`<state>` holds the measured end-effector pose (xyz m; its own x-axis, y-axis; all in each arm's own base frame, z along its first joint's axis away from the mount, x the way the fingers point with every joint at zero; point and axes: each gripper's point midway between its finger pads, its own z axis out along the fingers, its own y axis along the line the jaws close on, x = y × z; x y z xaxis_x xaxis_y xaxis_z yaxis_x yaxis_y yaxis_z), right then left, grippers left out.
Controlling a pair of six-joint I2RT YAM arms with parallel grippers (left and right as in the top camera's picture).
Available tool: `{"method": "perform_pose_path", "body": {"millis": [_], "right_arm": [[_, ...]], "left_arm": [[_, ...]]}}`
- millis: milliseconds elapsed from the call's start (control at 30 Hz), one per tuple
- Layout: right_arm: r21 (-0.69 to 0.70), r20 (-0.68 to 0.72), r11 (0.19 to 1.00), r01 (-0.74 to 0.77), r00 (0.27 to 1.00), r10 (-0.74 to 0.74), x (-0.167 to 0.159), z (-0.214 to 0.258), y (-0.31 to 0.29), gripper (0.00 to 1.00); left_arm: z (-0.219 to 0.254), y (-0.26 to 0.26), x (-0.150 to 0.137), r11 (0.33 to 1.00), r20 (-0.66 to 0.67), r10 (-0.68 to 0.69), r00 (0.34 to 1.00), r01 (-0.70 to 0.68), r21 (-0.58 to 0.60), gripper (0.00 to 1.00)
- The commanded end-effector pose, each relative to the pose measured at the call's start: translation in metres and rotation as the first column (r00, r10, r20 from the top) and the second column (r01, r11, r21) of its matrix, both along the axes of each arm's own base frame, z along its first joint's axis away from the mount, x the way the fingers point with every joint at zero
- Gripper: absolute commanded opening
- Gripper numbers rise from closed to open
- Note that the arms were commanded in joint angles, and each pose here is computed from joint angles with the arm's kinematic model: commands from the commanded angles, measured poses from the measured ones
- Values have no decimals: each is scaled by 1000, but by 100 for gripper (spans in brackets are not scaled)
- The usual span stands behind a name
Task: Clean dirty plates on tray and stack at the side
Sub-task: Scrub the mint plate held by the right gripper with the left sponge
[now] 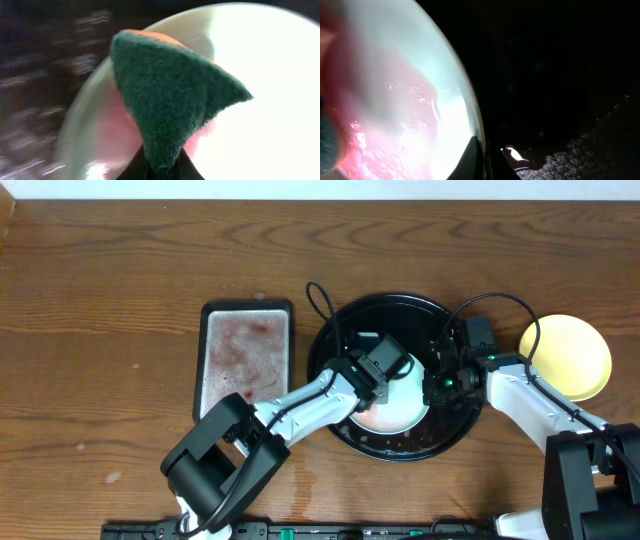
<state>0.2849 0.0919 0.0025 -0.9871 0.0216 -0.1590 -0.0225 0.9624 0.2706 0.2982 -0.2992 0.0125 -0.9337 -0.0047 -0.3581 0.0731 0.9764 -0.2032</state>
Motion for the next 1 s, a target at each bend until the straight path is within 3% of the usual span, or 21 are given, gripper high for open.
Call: {"method": "perform_pose_path", "body": {"millis": [0, 233, 467, 600, 733, 967], "right_arm": [[-89, -24, 996, 4, 1000, -7, -4, -11, -14, 1], [-89, -20, 996, 5, 1000, -7, -3, -11, -14, 1], [-88, -15, 996, 6, 1000, -7, -2, -11, -14, 1], [-88, -17, 996, 5, 1000, -7, -3, -11, -14, 1], [-90, -19, 996, -2, 1000, 0, -3, -11, -14, 1], [-89, -16, 996, -2, 1000, 1, -3, -11, -14, 1]], "left_arm": [[-9, -47, -31, 965, -207, -67, 976, 10, -263, 7], [0, -74, -37, 936, -196, -95, 976, 21, -350, 8], [-18, -73, -61, 937, -312, -145, 939, 29, -348, 11], [-40, -43, -55, 976, -335, -49, 941, -26, -215, 9], [-51, 8, -34, 997, -244, 69, 967, -71, 3, 8], [-21, 72, 4, 932, 0, 109, 994, -102, 349, 8]]}}
